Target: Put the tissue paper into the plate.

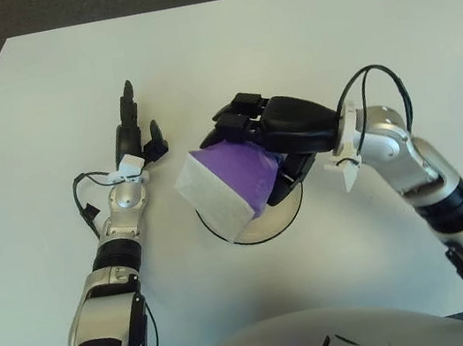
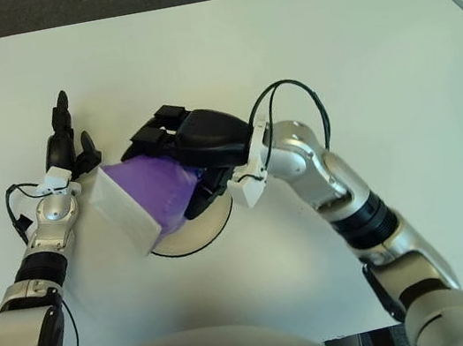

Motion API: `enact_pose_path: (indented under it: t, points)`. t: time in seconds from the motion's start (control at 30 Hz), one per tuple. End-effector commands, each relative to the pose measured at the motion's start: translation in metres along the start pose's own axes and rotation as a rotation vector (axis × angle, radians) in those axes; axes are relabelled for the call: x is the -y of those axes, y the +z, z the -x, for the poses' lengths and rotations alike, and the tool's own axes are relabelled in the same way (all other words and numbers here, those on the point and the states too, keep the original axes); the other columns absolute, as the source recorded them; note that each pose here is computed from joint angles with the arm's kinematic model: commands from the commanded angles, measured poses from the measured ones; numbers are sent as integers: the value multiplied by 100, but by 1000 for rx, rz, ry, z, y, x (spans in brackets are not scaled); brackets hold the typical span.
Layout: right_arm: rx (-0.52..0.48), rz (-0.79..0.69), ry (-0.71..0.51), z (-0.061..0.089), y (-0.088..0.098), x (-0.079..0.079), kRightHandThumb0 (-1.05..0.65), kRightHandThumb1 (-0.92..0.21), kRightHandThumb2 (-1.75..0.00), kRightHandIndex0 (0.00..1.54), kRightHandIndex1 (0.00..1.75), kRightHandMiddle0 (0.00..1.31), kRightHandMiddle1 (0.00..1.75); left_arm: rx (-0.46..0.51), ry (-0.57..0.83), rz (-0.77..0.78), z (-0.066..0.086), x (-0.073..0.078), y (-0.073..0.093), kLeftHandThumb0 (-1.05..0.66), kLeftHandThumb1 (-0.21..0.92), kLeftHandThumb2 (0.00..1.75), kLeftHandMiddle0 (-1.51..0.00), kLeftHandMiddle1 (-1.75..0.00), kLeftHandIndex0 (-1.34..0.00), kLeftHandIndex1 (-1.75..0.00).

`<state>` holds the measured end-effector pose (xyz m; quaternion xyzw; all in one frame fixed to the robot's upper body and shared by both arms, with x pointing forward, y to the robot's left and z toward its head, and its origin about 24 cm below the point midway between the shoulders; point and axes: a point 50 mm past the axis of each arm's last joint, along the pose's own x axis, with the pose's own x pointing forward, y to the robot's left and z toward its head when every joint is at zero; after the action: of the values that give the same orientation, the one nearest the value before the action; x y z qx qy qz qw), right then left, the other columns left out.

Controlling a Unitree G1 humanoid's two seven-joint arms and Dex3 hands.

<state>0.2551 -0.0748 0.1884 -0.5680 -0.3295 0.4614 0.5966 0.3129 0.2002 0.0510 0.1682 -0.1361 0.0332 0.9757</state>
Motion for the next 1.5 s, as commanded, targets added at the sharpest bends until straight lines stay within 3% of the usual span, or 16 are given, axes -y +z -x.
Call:
enact_pose_path:
  t: [0.0, 0.27, 0.9, 1.23, 1.47]
  points:
    - [-7, 62, 97, 8, -14, 9, -104, -92, -23, 0, 2, 0, 3, -325, -46, 29, 67, 20, -59, -93, 92, 103, 0, 0, -1, -2]
    - [0, 141, 101, 9, -20, 11, -105, -92, -14, 0, 0, 0, 0, -319, -50, 6, 68, 17, -61, -94, 92, 107, 0, 0, 0, -1]
    - [6, 256, 82, 7, -20, 15, -105, -92, -11, 0, 0, 0, 0, -306, -52, 9, 68, 17, -59, -95, 92, 105, 0, 0, 0, 0]
    - [16, 277, 41, 6, -21, 14, -105, -92, -13, 0, 0, 0, 0, -301, -49, 12, 68, 15, -59, -95, 92, 103, 0, 0, 0, 0]
    - [-1, 215, -70, 9, -25, 20, -105, -92, -20, 0, 0, 0, 0, -298, -42, 47, 69, 18, -58, -91, 92, 101, 0, 0, -1, -1]
